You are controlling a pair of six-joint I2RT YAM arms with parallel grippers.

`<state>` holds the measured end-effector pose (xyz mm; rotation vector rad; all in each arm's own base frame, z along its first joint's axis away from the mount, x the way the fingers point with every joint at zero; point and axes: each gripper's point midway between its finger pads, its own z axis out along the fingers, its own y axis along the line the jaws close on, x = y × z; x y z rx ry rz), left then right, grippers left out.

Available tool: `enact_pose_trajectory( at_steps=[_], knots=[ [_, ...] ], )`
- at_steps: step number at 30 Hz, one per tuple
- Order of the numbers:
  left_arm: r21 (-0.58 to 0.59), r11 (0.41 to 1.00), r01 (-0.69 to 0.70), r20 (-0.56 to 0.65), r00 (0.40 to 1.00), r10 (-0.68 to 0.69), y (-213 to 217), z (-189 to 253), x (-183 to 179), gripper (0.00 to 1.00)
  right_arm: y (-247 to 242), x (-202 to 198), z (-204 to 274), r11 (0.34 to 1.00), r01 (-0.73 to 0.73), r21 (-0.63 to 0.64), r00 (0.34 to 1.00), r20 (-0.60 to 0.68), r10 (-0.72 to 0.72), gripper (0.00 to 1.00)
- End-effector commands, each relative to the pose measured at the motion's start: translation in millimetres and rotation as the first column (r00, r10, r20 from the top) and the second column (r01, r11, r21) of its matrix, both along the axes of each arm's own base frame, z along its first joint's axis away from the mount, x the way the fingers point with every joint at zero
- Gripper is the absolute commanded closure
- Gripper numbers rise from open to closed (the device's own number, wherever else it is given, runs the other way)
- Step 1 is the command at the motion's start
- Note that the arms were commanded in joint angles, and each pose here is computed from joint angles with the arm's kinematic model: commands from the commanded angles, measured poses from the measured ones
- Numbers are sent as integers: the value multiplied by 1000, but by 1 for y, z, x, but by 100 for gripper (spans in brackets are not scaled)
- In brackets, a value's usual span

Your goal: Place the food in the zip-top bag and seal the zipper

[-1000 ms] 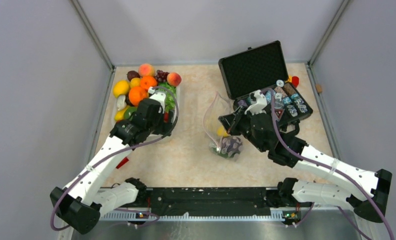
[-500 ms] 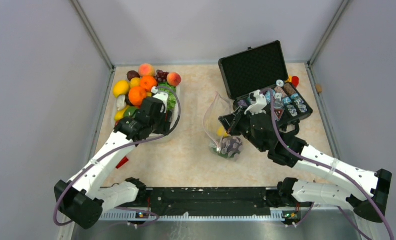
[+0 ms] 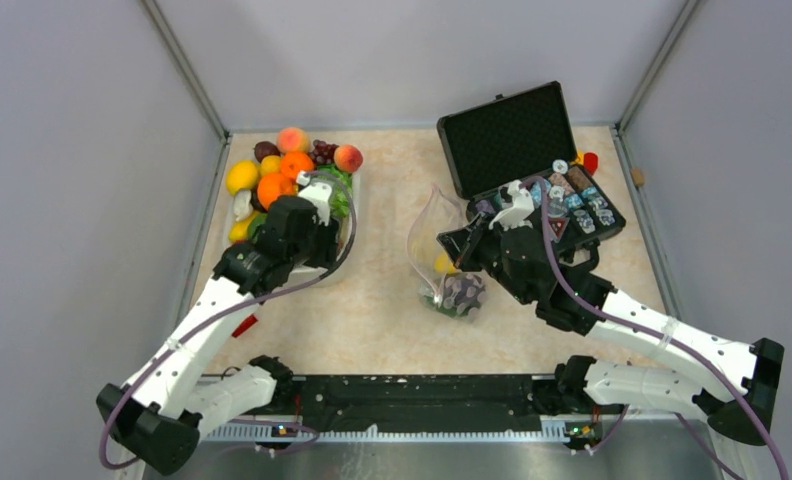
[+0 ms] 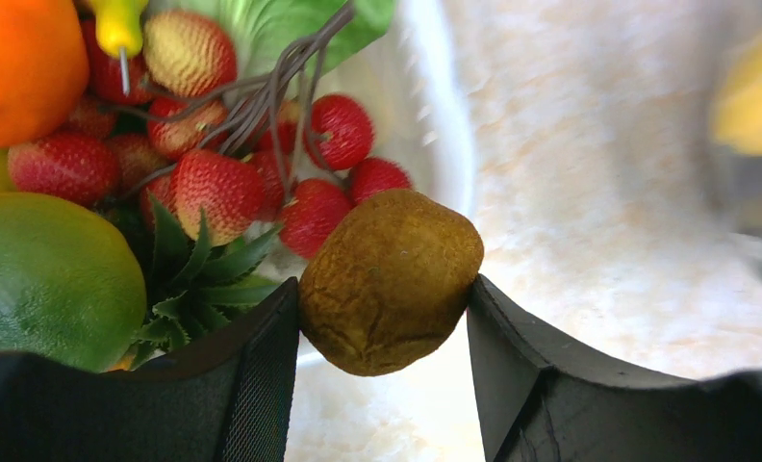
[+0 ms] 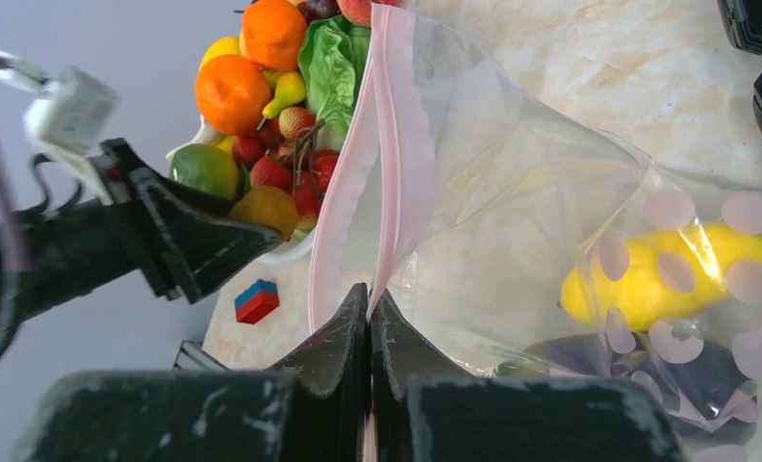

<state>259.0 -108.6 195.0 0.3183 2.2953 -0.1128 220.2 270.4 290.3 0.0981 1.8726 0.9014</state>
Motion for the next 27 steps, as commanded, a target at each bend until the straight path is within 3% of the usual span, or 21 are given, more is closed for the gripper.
enact_pose_trajectory(
  at_steps=[1,6,15,24,27],
  knots=[
    [-227,962,152,255,963,-92,-34,80,4,53,-1,3,14,1000,10,23,999,32,-11,100],
    [-393,865,314,410,901,-141,-62,129,-12,49,0,4,13,1000,12,24,999,30,-13,100],
    [-577,557,597,513,796,-322,-121,171,-47,48,5,4,11,1000,-1,28,1000,25,0,100],
    [-643,447,622,494,783,-378,-149,163,-51,48,6,5,13,1000,-2,31,1000,26,2,100],
    [-649,434,625,477,779,-407,-162,156,-52,46,6,5,15,999,-6,32,1000,31,5,100]
  ],
)
